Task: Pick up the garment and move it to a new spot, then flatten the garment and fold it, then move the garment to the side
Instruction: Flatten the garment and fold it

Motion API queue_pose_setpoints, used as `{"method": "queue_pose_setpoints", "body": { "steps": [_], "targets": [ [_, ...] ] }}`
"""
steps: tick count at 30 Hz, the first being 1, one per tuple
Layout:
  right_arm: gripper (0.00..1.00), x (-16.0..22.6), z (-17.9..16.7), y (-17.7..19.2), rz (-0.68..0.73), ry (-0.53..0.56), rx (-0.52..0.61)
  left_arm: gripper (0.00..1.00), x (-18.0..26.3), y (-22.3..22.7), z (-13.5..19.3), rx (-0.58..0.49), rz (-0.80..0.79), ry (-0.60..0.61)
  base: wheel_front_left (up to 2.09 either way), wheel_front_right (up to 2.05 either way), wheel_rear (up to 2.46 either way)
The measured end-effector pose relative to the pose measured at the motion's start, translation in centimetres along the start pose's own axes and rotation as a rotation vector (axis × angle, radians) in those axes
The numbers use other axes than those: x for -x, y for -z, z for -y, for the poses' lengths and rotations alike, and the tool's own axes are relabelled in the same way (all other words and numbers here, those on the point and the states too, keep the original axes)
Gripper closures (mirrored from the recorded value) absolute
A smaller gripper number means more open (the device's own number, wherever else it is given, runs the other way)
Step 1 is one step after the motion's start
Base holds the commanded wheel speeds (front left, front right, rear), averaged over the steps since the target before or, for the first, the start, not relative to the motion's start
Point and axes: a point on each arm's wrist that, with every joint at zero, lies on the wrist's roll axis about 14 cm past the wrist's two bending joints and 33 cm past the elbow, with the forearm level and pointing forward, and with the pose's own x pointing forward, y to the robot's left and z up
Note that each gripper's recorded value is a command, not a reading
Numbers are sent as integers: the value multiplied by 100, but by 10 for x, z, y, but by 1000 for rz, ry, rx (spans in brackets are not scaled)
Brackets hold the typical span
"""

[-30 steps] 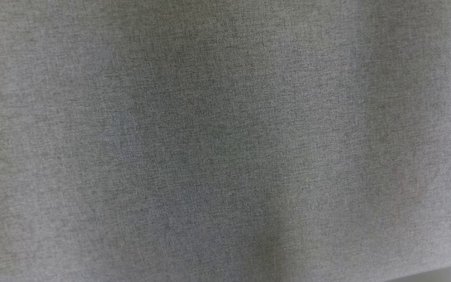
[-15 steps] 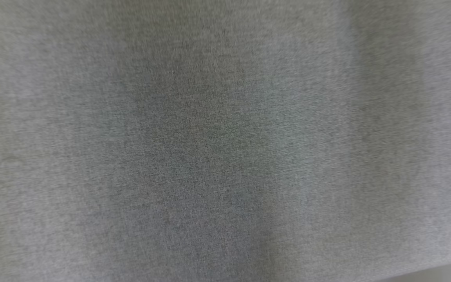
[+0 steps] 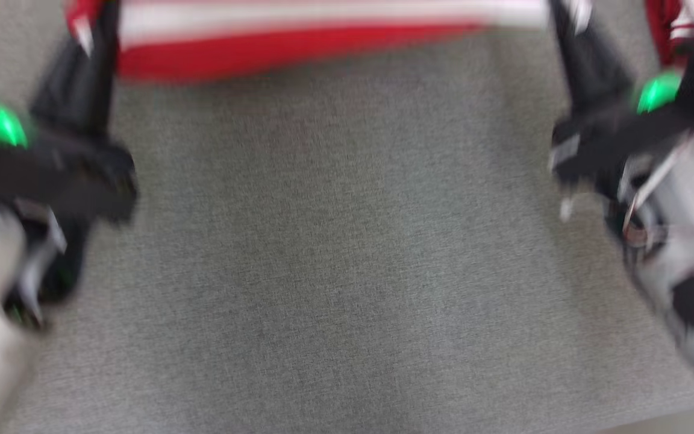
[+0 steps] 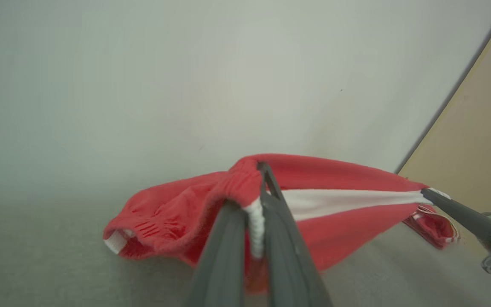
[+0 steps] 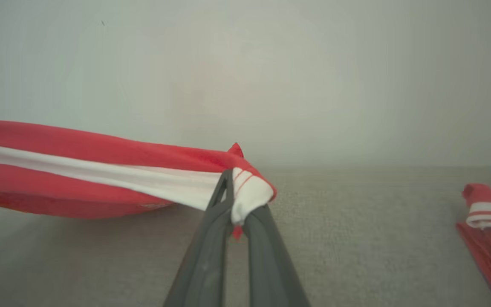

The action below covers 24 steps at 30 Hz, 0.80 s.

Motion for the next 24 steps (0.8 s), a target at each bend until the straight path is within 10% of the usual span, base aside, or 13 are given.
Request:
{"method": "queue_pose_setpoints", "body": {
  "steps": [24],
  "targets": [
    [100, 216, -57, 68, -288, 154, -226, 100, 189, 62, 74, 129, -226, -137, 0, 0, 0]
  ]
}}
